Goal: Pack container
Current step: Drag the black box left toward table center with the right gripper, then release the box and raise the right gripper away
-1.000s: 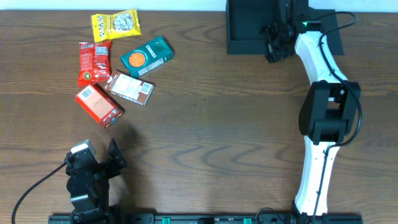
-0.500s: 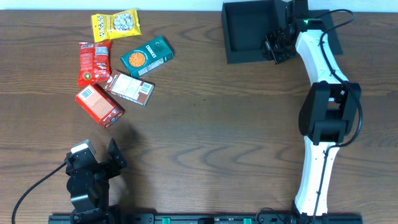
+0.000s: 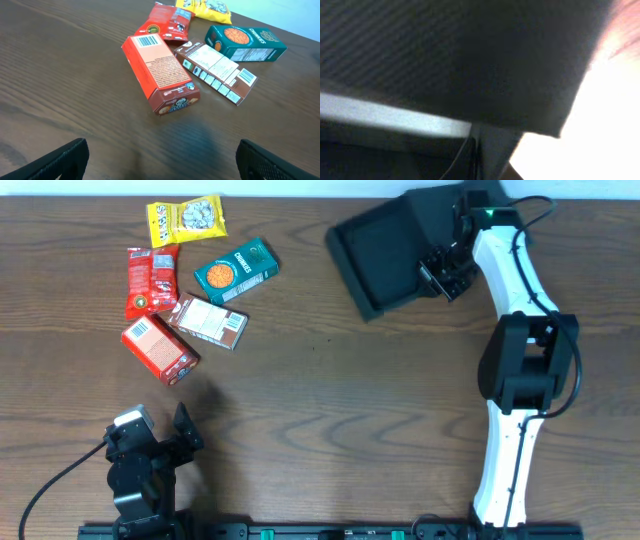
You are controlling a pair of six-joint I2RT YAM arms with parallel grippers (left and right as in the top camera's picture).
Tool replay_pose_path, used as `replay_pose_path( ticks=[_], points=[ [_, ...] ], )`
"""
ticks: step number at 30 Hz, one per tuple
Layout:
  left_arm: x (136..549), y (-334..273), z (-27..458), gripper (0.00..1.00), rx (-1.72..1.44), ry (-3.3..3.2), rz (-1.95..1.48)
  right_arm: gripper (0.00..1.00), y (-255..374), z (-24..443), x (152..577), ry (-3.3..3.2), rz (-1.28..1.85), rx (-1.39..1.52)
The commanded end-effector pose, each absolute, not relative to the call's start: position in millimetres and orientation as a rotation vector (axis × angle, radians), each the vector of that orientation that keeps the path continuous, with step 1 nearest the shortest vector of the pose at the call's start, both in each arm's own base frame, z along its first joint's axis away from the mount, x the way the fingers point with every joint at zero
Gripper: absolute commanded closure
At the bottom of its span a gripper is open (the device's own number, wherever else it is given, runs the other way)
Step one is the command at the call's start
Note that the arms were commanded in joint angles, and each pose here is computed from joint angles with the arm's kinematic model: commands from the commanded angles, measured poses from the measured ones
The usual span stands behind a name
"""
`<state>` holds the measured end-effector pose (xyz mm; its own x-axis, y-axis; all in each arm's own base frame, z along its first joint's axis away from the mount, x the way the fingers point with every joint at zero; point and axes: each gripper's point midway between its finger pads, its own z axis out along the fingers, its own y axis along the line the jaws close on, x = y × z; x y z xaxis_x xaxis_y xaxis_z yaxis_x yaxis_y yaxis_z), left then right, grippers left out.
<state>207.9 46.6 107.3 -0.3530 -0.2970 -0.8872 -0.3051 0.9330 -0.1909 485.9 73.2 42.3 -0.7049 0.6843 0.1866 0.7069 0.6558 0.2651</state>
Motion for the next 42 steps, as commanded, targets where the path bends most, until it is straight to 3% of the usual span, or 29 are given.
replay_pose_path(
  ticks=[1, 8, 21, 31, 37, 38, 39, 42],
  points=[
    [207, 49, 101, 0.05, -0.444, 1.965, 0.024, 0.99, 98, 39, 478, -2.933, -0.447, -0.818],
    [207, 49, 101, 0.05, -0.444, 1.965, 0.024, 0.99, 118, 57, 454, -3.017, -0.222, -0.494],
    [207, 49, 101, 0.05, -0.445, 1.966, 0.024, 0.99, 107, 62, 430, -3.057, 0.301, -0.304],
    [207, 49, 101, 0.05, -0.445, 1.966, 0.024, 0.99, 98, 63, 438, -3.084, 0.368, -0.045],
    [207, 49, 101, 0.05, -0.445, 1.966, 0.024, 0.99, 94, 63, 438, -3.081, 0.365, -0.035],
    [207, 49, 101, 0.05, -0.445, 1.966, 0.024, 0.97, 95, 63, 438, -3.081, 0.362, -0.035],
    [207, 49, 101, 0.05, -0.445, 1.966, 0.024, 0.89, 95, 63, 438, -3.080, 0.357, -0.035],
    [207, 49, 101, 0.05, -0.445, 1.966, 0.024, 0.51, 101, 62, 436, -3.074, 0.303, -0.040]
  ],
)
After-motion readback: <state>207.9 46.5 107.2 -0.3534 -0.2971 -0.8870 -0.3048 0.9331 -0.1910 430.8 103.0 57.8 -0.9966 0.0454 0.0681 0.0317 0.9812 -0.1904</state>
